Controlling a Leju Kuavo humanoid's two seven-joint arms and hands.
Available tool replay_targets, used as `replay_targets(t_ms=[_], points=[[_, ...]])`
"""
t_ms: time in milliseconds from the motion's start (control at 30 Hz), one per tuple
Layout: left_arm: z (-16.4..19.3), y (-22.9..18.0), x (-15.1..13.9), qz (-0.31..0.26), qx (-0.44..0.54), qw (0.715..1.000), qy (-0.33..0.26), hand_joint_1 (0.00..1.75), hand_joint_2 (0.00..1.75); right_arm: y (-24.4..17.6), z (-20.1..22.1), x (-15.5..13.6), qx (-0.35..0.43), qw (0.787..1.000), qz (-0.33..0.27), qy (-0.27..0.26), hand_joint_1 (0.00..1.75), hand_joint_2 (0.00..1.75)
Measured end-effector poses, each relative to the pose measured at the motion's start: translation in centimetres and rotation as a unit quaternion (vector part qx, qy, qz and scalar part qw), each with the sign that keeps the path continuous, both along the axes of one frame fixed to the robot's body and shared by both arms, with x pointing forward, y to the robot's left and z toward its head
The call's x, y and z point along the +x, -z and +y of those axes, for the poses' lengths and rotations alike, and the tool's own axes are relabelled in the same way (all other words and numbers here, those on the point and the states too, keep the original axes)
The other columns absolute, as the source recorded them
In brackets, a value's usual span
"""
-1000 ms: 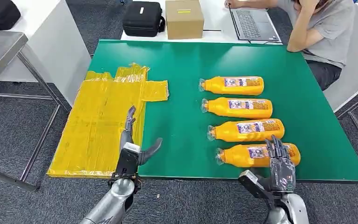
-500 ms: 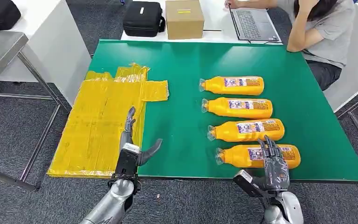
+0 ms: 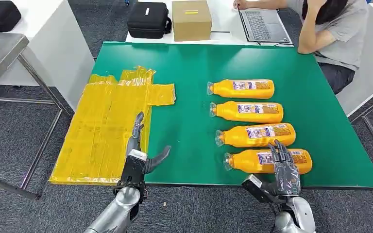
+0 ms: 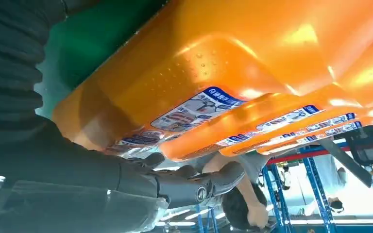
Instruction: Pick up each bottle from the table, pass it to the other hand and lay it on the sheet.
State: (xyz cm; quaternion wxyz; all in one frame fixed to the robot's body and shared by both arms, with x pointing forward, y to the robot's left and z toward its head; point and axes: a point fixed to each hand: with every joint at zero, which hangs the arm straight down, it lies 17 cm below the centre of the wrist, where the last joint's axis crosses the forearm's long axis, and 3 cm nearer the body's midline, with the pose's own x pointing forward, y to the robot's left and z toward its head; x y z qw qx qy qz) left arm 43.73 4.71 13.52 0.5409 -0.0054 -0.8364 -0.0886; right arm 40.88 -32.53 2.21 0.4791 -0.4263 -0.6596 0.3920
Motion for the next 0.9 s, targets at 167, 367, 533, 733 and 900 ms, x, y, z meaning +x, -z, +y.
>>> replay_targets(t_ms=[167, 367, 533, 733, 900], points=[[-0.2, 0.2, -0.1, 0.001, 0.004, 1.0, 0.005, 0.0, 1.75, 0.4, -0.3, 0.1, -0.022, 1.0, 0.01, 0.007, 0.0, 1.75], [-0.5, 0.5, -0.3, 0.003, 0.008, 1.0, 0.012, 0.0, 1.75, 0.0, -1.0, 0.4, -0.087, 0.996, 0.005, 0.018, 0.0, 1.75], [-0.9, 0.6, -0.4, 0.005, 0.007, 1.0, 0.021, 0.0, 1.75, 0.2, -1.4, 0.3, -0.125, 0.992, 0.018, 0.015, 0.0, 1.75], [-0.9, 0.6, -0.4, 0.005, 0.007, 1.0, 0.023, 0.0, 1.75, 0.0, -1.3, 0.5, -0.154, 0.988, 0.027, 0.01, 0.0, 1.75], [-0.9, 0.6, -0.4, 0.005, 0.007, 1.0, 0.023, 0.0, 1.75, -0.2, -1.4, 0.4, -0.157, 0.987, 0.025, 0.009, 0.0, 1.75]])
